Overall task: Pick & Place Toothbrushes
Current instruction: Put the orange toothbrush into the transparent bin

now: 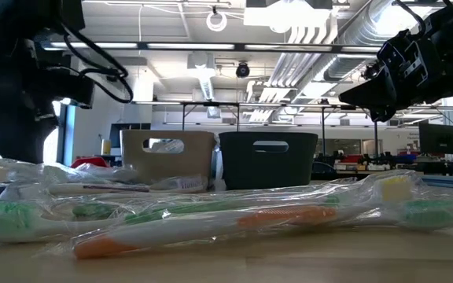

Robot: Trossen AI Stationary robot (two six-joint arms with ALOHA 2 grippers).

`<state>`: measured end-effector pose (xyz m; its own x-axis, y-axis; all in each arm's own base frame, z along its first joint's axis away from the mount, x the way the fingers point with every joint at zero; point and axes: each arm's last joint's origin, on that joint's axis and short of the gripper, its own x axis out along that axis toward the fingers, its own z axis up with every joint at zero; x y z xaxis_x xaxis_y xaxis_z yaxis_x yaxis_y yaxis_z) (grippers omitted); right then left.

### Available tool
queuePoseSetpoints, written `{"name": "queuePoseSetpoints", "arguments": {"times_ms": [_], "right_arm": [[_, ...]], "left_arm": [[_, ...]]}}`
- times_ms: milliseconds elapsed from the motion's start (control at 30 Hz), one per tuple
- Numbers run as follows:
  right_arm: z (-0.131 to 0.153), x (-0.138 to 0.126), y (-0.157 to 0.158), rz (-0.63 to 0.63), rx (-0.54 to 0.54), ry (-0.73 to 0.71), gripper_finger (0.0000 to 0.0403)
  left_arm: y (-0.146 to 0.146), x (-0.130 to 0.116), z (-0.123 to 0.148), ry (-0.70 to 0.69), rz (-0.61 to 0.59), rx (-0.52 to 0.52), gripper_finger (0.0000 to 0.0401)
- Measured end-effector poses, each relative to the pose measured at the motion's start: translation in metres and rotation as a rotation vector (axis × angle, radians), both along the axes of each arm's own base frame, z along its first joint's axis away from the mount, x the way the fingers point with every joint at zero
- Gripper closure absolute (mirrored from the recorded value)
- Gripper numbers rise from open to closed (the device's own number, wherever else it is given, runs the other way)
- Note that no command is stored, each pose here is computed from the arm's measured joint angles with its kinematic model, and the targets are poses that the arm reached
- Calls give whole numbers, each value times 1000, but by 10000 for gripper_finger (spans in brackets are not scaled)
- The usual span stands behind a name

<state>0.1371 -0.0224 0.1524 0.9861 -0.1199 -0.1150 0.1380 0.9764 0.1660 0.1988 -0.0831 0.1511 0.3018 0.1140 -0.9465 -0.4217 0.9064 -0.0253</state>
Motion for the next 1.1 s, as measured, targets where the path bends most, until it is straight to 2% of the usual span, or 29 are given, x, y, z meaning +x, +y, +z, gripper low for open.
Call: {"name": "queuePoseSetpoints", "arguments": {"times_ms": [233, 433, 867, 1100], "right_arm": [[0, 0, 0, 0, 2, 0, 398], [0, 0, 0, 0, 2, 0, 398], [0, 0, 0, 0, 3, 0, 398], [0, 0, 0, 0, 3, -1, 398]], "left_arm": [[-2, 5, 9, -11, -5, -3, 379], [-7, 13, 21, -28, -68, -38, 379], [-18, 35, 66, -124, -219, -73, 379], [-21, 42, 82, -194, -194, -67, 379]]}}
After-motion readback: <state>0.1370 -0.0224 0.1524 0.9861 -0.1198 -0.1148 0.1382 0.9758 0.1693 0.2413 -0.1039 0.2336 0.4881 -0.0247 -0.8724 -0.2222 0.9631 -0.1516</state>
